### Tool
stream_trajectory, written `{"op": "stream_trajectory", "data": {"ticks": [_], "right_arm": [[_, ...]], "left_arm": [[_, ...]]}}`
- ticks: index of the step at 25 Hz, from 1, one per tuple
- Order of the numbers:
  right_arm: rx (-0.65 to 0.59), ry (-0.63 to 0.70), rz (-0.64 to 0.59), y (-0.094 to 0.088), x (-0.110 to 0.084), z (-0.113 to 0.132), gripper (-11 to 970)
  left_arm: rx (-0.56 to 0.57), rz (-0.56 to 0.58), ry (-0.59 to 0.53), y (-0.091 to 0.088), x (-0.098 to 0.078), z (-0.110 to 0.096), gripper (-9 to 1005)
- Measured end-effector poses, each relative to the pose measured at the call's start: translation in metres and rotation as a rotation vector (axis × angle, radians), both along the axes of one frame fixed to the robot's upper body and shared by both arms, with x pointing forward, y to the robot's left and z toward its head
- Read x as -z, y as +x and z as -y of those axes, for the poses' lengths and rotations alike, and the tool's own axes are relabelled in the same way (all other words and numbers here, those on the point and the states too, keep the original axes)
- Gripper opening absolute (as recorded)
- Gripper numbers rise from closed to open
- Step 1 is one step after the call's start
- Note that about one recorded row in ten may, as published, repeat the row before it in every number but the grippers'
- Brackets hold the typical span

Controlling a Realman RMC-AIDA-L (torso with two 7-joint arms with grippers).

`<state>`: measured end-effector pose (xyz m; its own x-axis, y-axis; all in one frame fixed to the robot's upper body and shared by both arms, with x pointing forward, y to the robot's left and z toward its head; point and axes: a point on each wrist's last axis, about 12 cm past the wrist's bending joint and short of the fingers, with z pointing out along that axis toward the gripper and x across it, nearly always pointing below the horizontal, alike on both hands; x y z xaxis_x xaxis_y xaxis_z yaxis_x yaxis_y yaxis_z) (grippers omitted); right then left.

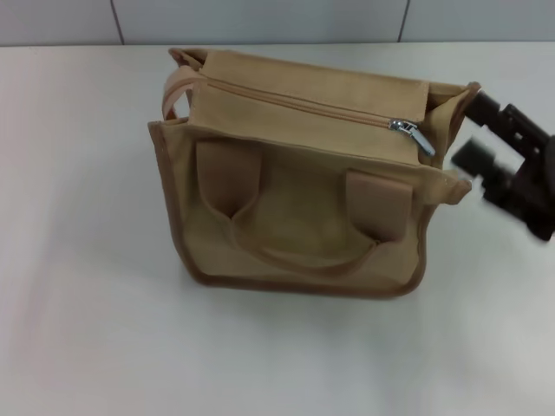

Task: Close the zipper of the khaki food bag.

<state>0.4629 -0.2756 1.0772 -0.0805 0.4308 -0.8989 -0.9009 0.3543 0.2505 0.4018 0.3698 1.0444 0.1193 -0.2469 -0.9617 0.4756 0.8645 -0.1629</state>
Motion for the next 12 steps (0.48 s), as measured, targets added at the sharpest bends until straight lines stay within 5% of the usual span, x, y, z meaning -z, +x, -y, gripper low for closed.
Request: {"op": "stream_trajectory", "data": {"ticks": [5,8,12], "right_arm": [[-0.180,-0.119,0.134,-0.006,0.002,-0.023,774],[-0.333,-0.249,0.122,0.001,0.011,-0.045,796],[-0.386,-0.329,0.087,0.007,0.019,-0.060,796]], "left_arm": [[0.363,-0.002,0.126,-0.023,-0.014,0.001,790],[0.552,-0.073,0.175,-0.017,-0.012,0.011,797],[0.654,-0.114,0.219,-0.010,-0.008,0.022,797]]}}
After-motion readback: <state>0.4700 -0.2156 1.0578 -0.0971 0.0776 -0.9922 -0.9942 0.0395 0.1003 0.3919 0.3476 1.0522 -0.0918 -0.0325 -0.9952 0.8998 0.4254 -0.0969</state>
